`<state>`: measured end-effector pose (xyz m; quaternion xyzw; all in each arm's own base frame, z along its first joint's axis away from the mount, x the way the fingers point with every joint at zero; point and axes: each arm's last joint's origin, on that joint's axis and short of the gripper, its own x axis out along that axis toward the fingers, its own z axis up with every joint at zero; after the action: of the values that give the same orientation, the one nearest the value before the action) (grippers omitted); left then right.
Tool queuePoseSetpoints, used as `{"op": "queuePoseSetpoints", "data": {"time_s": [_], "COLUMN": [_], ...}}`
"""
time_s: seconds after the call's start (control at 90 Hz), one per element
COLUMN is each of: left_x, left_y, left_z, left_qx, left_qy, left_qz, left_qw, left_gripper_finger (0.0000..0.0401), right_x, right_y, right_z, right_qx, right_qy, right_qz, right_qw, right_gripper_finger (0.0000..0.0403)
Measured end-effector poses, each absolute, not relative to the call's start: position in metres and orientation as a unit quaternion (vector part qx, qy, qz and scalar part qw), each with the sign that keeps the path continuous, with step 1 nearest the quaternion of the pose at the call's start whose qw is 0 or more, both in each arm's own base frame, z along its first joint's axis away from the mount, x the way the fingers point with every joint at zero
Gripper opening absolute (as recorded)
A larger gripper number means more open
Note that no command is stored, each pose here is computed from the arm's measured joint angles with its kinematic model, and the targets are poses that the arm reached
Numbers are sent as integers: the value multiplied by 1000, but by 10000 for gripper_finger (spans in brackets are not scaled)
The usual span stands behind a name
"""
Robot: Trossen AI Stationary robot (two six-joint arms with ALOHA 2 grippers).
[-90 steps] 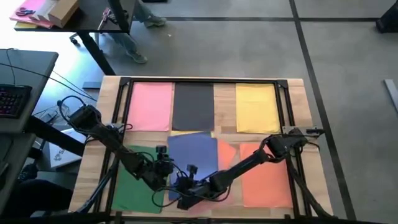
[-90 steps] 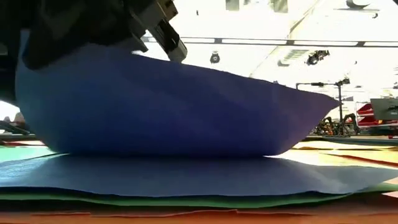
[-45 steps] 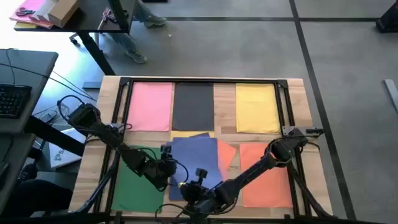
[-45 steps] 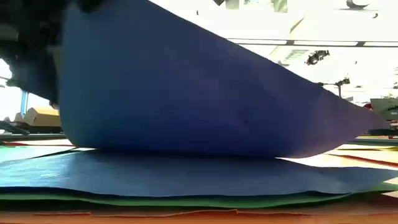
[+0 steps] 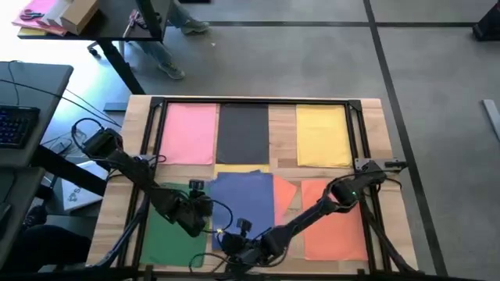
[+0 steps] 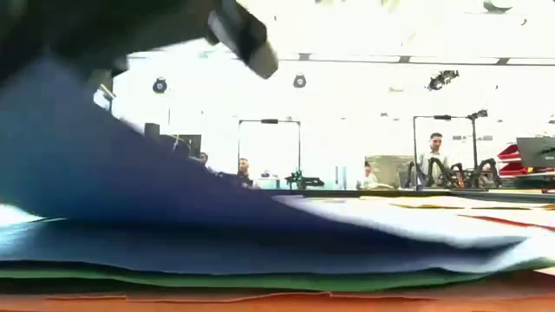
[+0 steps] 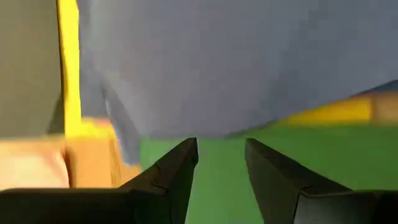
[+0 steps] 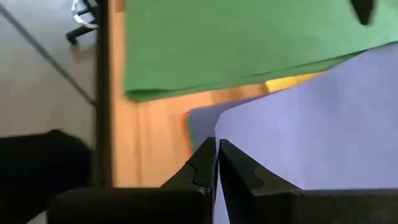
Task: Organize paper
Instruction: Stack the purple color paper on top of the other purple color paper
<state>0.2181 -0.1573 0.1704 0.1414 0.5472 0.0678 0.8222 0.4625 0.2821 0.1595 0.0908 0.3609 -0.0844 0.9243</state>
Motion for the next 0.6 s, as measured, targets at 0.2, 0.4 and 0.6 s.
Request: {"op": "queuePoseSetpoints", "data": {"time_s": [0.2,0.4,0.6], "left_x": [215,226,226], "left_y": [-156,-165,-169], "left_z": [160,163,164], "left_qx": [127,96,84], "left_qy": [540,500,496], "left_qz": [79,36,27], "left_qw": [828,860,864], "left_gripper_finger": [130,130,130], "right_x": [462,450,431], "right_y": [276,274,277], "right_z": [162,178,197], "right_qx": [62,47,21], "right_qy": [337,357,379], "right_qz": [-143,-198,-244], "right_qw": [929,912,893], "right_gripper_finger": [0,0,0]}}
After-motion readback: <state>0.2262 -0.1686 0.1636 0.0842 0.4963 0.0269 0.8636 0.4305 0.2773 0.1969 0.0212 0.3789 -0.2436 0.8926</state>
